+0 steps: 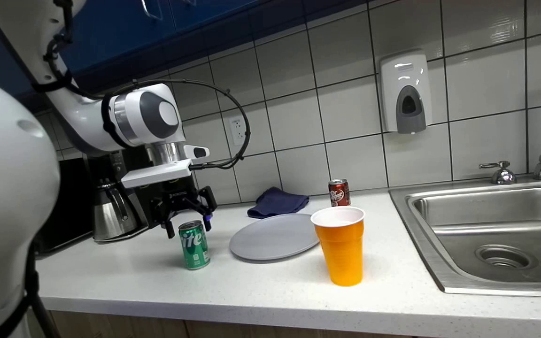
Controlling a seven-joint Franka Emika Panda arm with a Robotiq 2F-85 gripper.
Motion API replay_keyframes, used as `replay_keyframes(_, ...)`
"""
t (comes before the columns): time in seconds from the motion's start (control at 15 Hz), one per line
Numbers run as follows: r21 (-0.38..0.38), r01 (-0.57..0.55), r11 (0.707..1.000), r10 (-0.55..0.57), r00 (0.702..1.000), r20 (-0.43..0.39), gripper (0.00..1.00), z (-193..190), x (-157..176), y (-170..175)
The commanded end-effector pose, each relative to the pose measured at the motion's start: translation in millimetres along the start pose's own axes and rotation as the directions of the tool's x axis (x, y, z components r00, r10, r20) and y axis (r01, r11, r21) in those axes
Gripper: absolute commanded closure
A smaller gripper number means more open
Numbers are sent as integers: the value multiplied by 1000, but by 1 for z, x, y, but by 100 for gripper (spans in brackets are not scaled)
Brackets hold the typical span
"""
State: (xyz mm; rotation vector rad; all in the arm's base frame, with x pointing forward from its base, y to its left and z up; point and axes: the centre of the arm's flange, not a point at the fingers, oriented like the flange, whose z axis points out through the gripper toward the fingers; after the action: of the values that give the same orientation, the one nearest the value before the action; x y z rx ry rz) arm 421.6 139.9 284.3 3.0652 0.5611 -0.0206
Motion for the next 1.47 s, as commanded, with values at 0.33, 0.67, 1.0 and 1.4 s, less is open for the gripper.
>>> replay_keyframes(0.33,5,-20,1000,21,999,-26,0,-4,-10,2)
replay_keyframes(0.67,3,-17,1000,17,999,-27,0,-4,-7,3)
replay_keyframes(1.0,4,-17,1000,17,999,-32,51,-4,-8,1)
replay_keyframes(1.4,-5,-16,1000,16,999,-41,62,-15,-8,-2)
